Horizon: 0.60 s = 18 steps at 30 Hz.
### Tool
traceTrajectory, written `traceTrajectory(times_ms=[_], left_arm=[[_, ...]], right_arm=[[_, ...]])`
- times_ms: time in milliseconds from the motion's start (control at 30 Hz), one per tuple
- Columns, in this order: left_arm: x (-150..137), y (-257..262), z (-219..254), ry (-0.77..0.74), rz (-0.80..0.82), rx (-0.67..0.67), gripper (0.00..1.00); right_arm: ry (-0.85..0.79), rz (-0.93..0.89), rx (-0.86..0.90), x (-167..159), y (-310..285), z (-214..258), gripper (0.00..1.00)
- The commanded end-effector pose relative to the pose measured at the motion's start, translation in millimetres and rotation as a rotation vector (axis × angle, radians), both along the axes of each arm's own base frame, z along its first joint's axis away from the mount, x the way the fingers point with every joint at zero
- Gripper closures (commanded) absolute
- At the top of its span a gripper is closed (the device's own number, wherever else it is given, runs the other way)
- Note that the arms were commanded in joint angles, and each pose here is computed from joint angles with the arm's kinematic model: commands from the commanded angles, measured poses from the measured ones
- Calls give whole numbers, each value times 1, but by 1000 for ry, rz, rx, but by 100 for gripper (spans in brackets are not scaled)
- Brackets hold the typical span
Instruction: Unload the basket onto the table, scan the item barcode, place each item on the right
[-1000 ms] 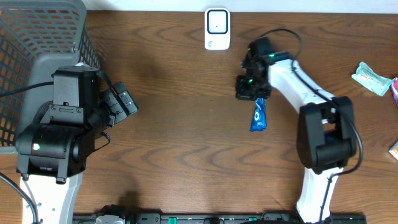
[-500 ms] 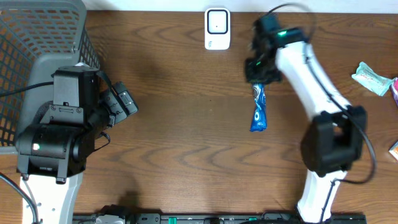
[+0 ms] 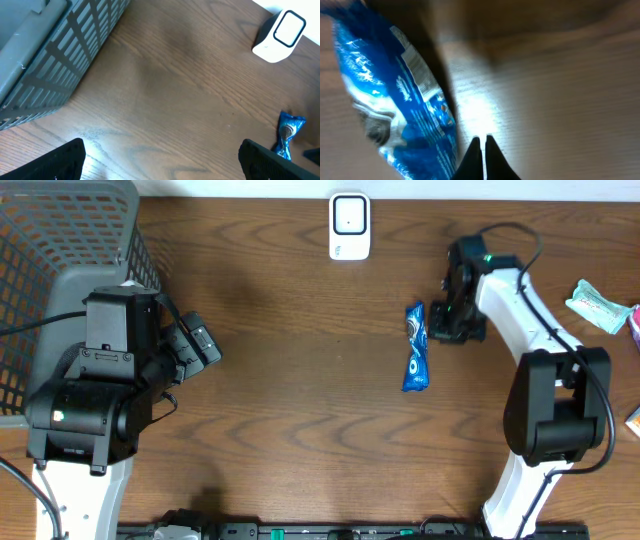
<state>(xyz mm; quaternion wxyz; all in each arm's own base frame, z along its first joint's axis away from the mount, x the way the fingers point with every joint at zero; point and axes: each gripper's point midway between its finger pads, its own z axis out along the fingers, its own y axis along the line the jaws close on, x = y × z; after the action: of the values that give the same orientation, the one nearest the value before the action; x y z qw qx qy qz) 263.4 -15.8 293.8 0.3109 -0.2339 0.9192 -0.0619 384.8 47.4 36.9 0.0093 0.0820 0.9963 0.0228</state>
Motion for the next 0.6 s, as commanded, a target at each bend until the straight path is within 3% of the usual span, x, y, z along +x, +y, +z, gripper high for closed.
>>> traceTrajectory(times_ms=[0, 233, 567], left_arm=[[1, 3, 2, -4, 10, 11, 2], [0, 3, 2, -4, 10, 11, 2], [1, 3, 2, -4, 10, 11, 2]], right_arm=[[34, 6, 110, -11, 23, -16, 99], [-18, 43, 249, 0, 57, -11, 99], [-25, 115, 254, -8, 94, -21, 94]])
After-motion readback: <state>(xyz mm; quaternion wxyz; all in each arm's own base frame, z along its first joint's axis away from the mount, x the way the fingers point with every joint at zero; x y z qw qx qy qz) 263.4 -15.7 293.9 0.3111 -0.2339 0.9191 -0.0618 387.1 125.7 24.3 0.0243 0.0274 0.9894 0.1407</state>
